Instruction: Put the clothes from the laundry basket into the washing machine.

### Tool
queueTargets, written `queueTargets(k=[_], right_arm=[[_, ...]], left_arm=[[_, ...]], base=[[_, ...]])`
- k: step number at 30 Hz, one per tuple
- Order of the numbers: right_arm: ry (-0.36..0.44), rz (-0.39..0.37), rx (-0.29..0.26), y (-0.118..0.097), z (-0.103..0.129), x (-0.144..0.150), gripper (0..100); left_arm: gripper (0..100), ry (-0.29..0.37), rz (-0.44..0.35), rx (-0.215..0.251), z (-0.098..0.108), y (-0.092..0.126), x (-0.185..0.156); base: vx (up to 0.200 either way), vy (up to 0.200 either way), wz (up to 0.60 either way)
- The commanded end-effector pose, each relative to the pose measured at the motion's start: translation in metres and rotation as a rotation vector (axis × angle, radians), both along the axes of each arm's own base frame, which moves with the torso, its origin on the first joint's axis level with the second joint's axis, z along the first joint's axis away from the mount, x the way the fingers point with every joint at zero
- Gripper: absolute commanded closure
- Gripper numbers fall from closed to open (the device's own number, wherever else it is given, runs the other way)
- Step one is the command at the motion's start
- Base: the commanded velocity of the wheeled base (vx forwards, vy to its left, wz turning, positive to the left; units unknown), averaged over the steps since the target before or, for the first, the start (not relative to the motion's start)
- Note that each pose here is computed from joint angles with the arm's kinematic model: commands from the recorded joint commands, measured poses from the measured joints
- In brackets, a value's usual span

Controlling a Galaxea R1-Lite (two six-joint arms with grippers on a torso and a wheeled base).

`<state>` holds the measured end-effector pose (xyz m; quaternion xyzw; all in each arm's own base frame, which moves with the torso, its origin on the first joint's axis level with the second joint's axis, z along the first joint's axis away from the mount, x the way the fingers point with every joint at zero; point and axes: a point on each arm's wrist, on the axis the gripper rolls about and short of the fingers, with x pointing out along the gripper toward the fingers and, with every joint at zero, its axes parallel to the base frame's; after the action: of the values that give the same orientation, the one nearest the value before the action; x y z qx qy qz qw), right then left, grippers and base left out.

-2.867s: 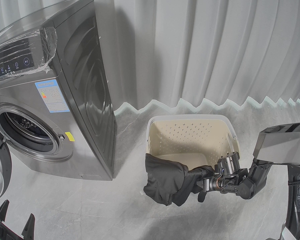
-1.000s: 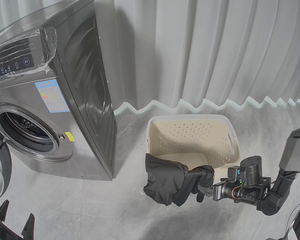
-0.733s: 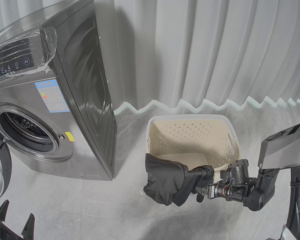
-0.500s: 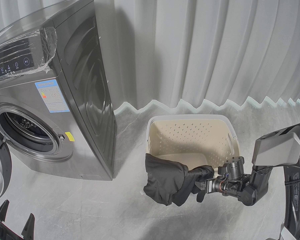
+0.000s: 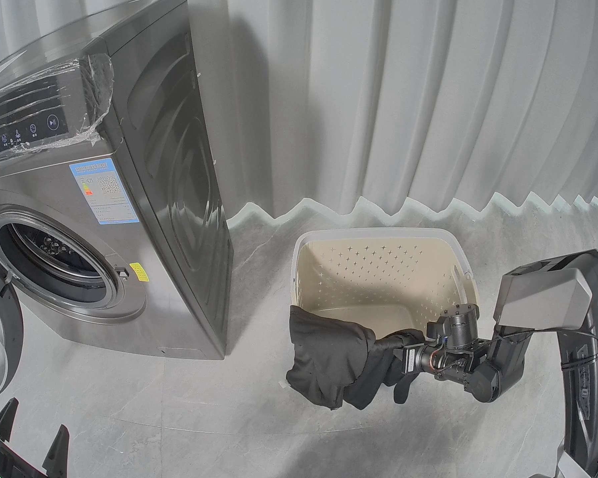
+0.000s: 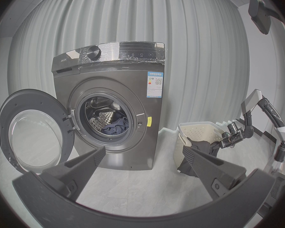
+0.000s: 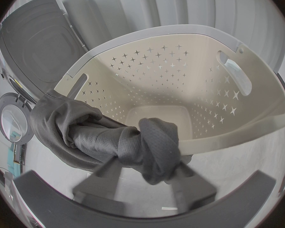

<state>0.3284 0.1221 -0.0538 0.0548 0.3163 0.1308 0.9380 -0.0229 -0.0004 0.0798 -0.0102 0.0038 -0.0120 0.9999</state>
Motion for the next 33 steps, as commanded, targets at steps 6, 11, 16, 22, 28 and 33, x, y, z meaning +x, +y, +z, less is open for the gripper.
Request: queueTargets(k=[6, 11, 16, 22, 28, 33], right_arm=[[0.019, 0.017, 0.015, 0.000, 0.002, -0.009, 100], [-0.043, 0.036, 0.054, -0.007, 0.041, -0.031, 100], [-0.147, 0.064, 0.101, -0.008, 0.080, -0.054, 100], [-0.276, 0.085, 0.184, -0.005, 0.129, -0.074, 100], [-0.443, 0.108, 0.255, -0.004, 0.188, -0.079, 100], [-0.491, 0.177, 0.299, 0.004, 0.234, -0.098, 100]], left_arm=[[0, 0.000, -0.001, 0.000, -0.004, 0.000, 0.000], [0, 0.002, 0.000, -0.001, -0.004, 0.000, 0.000], [0, 0.002, -0.001, 0.000, -0.004, 0.000, 0.000], [0, -0.001, -0.001, 0.000, -0.004, 0.000, 0.000], [0, 0.000, -0.001, 0.002, -0.004, 0.000, 0.000], [0, 0.000, -0.001, 0.002, -0.004, 0.000, 0.000]], base=[[0.000, 0.000, 0.00], [0.000, 0.000, 0.00], [0.000, 0.000, 0.00], [0.000, 0.000, 0.00], [0.000, 0.000, 0.00], [0.000, 0.000, 0.00]])
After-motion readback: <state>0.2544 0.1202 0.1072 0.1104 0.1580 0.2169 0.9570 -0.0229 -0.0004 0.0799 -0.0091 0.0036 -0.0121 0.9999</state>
